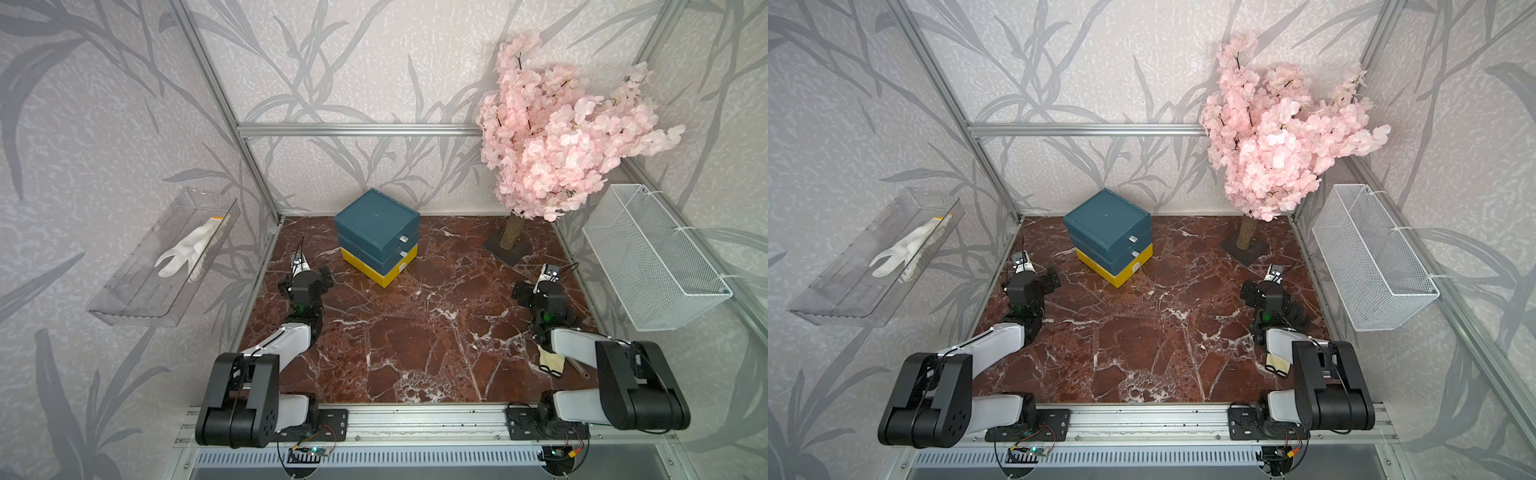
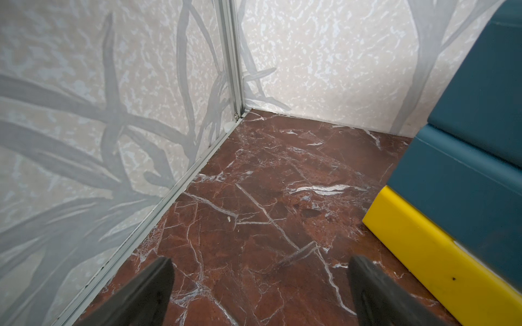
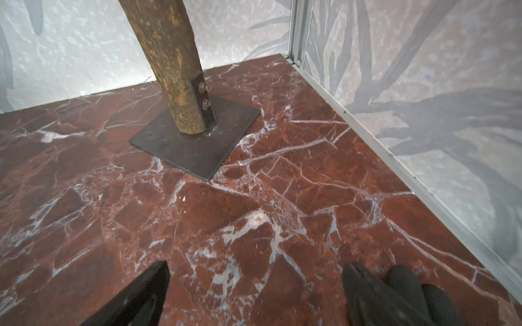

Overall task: Please place the pencils in the drawer according to their color
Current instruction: Reset both arms

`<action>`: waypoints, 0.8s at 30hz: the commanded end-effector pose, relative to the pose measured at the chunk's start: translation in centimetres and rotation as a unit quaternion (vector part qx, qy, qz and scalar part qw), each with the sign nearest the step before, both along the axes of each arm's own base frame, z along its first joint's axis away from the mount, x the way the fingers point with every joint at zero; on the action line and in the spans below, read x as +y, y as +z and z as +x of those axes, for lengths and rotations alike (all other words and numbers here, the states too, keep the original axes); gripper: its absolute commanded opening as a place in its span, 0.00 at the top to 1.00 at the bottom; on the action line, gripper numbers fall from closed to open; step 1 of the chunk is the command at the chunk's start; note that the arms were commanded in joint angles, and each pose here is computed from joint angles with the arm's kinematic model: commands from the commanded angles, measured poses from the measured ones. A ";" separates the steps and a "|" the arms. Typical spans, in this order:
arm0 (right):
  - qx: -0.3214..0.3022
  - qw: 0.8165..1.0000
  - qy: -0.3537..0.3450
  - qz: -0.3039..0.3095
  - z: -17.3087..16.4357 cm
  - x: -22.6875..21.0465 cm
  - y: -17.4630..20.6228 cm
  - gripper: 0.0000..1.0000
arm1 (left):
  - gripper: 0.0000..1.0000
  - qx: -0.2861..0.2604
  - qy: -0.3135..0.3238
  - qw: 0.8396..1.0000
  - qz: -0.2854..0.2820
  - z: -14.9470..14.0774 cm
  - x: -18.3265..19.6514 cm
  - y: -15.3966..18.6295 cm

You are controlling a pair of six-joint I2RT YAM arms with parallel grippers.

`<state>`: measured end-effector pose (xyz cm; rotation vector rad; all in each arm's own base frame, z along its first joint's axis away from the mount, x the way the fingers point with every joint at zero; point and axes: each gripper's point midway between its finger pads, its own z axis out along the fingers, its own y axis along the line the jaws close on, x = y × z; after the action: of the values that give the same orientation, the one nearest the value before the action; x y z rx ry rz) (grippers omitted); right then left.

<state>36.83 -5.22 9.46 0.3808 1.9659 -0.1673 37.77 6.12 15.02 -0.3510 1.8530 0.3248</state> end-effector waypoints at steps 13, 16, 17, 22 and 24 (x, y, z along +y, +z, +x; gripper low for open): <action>-0.056 0.997 0.045 -0.024 0.9 1.1 2.3 0.01 | 0.00 0.023 -0.043 0.999 -0.005 1.0 -1.1 -5.4; -0.053 0.994 0.094 -0.025 1.7 2.6 -0.3 0.01 | 0.00 0.015 -0.072 0.997 -0.003 1.0 -2.0 -5.3; -0.087 0.989 0.118 -0.034 1.9 3.4 0.0 0.01 | 0.00 0.016 -0.082 0.997 -0.004 1.0 -2.3 -5.3; -0.047 0.993 0.111 -0.013 2.7 2.9 -0.7 0.01 | 0.00 0.026 -0.104 0.994 -0.019 1.5 -2.6 -5.6; -0.040 0.993 0.110 -0.010 2.7 2.9 -0.5 0.01 | 0.00 0.026 -0.095 0.995 -0.032 1.6 -1.9 -5.6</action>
<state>38.29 -2.53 6.87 0.1660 1.9689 -0.0582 38.81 3.98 8.67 -0.2038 1.9480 0.1868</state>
